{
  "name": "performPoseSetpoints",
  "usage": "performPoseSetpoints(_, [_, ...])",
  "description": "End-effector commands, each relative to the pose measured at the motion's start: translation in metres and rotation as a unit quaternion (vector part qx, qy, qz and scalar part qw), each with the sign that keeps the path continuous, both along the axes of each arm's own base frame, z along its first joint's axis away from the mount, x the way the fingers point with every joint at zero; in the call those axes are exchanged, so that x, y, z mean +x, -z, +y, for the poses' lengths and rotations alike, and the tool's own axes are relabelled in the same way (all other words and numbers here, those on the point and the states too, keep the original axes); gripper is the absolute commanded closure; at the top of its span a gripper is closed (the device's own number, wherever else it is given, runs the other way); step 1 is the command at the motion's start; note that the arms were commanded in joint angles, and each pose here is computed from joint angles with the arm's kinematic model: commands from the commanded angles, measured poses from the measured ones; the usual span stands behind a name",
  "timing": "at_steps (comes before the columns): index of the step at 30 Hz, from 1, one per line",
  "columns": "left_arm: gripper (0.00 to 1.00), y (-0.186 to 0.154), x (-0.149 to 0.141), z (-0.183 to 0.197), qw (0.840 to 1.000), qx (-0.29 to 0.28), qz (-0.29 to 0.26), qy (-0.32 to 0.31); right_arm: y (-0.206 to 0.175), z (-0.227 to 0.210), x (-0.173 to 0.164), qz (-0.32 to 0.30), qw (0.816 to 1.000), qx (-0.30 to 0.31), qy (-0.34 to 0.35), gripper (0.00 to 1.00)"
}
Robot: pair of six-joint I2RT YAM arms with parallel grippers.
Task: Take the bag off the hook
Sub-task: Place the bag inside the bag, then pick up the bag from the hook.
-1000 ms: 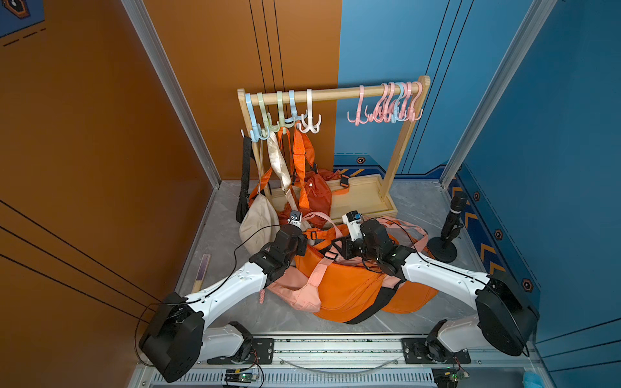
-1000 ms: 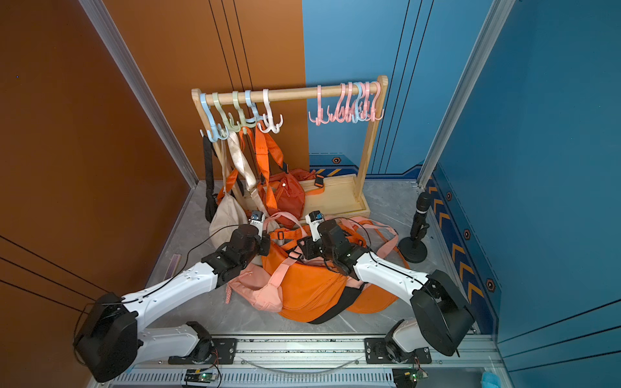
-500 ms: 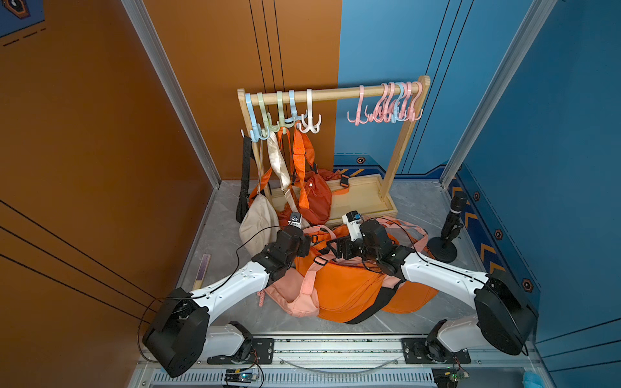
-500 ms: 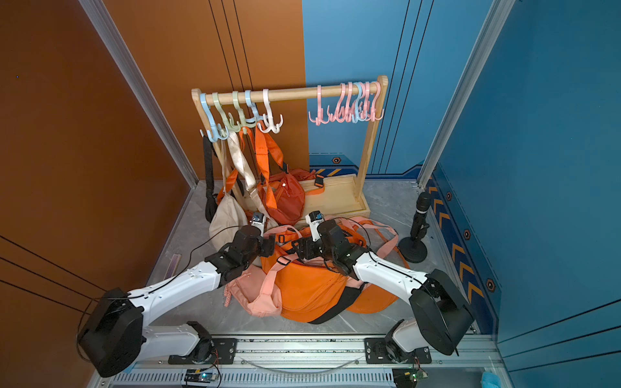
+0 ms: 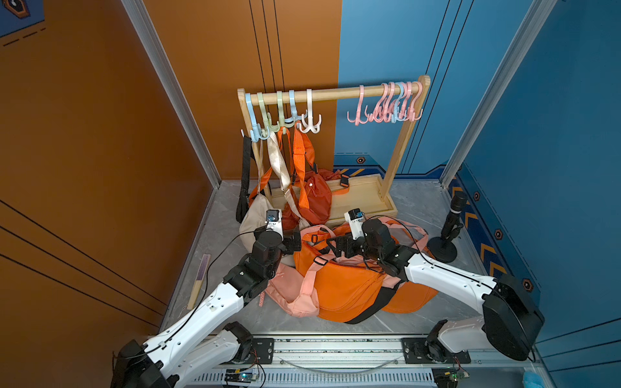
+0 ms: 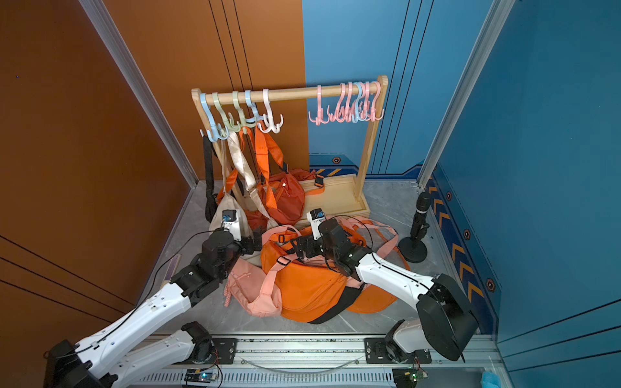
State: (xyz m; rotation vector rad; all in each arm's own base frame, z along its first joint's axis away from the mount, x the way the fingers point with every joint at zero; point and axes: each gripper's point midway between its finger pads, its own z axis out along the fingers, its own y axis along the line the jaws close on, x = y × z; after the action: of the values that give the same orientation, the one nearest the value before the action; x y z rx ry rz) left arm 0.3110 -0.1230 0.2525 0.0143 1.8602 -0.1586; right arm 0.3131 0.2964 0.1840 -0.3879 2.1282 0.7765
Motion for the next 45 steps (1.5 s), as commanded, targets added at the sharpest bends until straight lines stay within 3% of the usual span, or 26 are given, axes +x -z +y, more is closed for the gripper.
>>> performPoseSetpoints(1, [0.02,-0.017,-0.006,0.01,1.0,0.01,-0.005,-0.009,-0.03,-0.005,0.001,-0.036,0.999,-0.004,0.007,0.04])
performPoseSetpoints(8, [0.01,-0.063,-0.005,0.004,0.999,0.004,-0.037,0.013,-0.063,-0.015,-0.004,-0.069,0.998,0.005,0.012,0.01])
performPoseSetpoints(17, [0.01,-0.103,0.034,-0.023,0.998,0.012,-0.048,0.04,-0.079,-0.033,-0.019,-0.09,0.996,0.011,0.02,0.0])
performPoseSetpoints(23, [0.0,-0.109,0.064,-0.032,0.998,0.0,-0.041,0.042,-0.092,-0.042,-0.021,-0.107,0.994,0.012,0.026,0.0])
performPoseSetpoints(28, [0.0,-0.113,0.065,-0.031,0.998,-0.012,-0.049,0.046,-0.11,-0.032,-0.013,-0.118,0.993,0.025,0.014,0.0])
performPoseSetpoints(35, [0.0,-0.103,0.048,-0.013,0.998,-0.013,-0.047,0.033,-0.142,0.013,0.018,-0.13,0.99,0.04,-0.027,0.0])
performPoseSetpoints(37, [0.0,-0.1,0.049,-0.012,0.998,-0.014,-0.049,0.034,-0.149,0.011,0.04,-0.129,0.991,0.042,-0.015,0.0])
performPoseSetpoints(45, [0.07,-0.103,0.083,-0.039,0.996,-0.028,-0.03,0.081,-0.165,0.016,0.104,-0.13,0.99,0.049,-0.02,0.0])
